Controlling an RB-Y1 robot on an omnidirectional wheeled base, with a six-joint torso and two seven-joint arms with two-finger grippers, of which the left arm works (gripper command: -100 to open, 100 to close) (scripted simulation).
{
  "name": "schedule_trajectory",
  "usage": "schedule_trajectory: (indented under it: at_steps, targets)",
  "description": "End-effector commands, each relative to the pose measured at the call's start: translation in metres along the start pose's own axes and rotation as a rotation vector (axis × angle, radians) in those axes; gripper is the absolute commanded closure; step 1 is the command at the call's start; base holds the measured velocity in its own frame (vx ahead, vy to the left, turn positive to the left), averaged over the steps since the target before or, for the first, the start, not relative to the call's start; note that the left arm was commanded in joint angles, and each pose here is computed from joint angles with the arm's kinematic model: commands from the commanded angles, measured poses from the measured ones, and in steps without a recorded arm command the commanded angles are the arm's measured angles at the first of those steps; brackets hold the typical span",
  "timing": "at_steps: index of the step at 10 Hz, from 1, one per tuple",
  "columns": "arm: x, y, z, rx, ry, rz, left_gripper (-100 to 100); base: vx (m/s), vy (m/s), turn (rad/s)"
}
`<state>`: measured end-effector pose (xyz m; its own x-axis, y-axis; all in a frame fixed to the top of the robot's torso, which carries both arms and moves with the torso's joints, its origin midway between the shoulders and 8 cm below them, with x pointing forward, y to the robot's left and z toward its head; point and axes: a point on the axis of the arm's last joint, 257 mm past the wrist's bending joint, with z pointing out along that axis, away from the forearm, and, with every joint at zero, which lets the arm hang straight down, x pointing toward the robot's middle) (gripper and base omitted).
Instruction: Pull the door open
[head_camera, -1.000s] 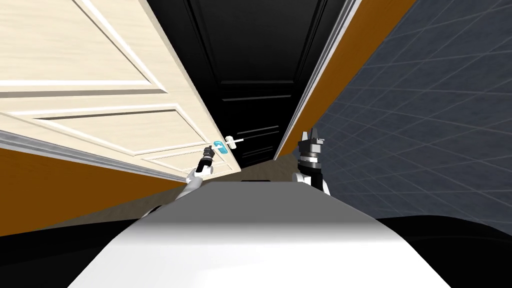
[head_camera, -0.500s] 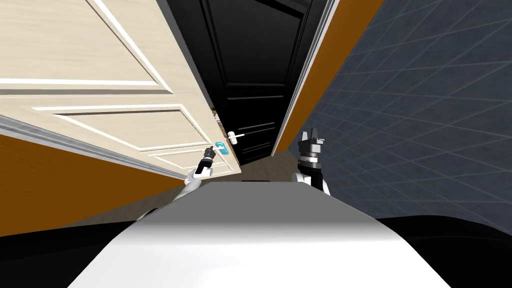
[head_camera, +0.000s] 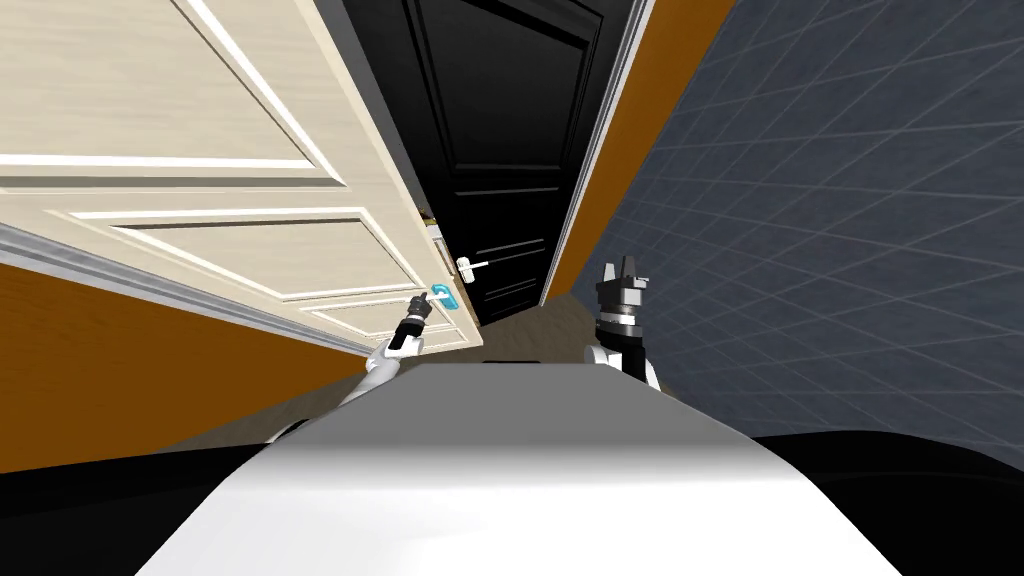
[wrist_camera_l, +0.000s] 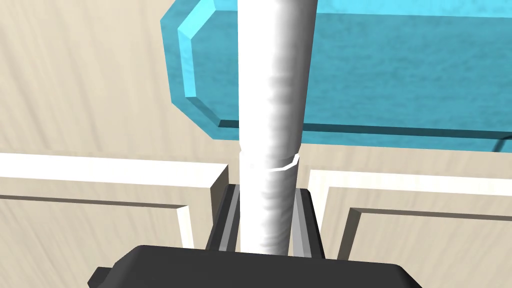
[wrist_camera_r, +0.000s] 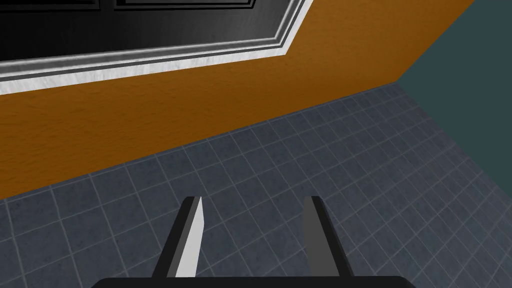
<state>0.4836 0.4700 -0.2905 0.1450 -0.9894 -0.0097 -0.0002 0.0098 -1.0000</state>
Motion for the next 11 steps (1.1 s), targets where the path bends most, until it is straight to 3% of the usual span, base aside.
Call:
schedule_trajectory:
  at_steps: [1,5,6,7,8,11]
  targets:
    - [0.007,0.003,-0.0065,-0.004,0.027,-0.004,100,-0.215,0.042,-0.11]
    - [0.019,0.002,-0.0207,-0.001,0.093,-0.008,100,-0.218,0.072,-0.114]
    - [0.02,0.002,-0.0227,-0.001,0.102,-0.01,100,-0.251,0.084,-0.108]
    - [0.014,0.001,-0.0194,0.001,0.087,-0.004,100,-0.11,0.039,-0.024]
    - [0.015,0.003,-0.029,-0.002,0.112,-0.003,100,-0.187,0.025,-0.156]
    - [0.017,0.002,-0.0431,0.001,0.155,-0.004,100,-0.229,0.092,-0.15]
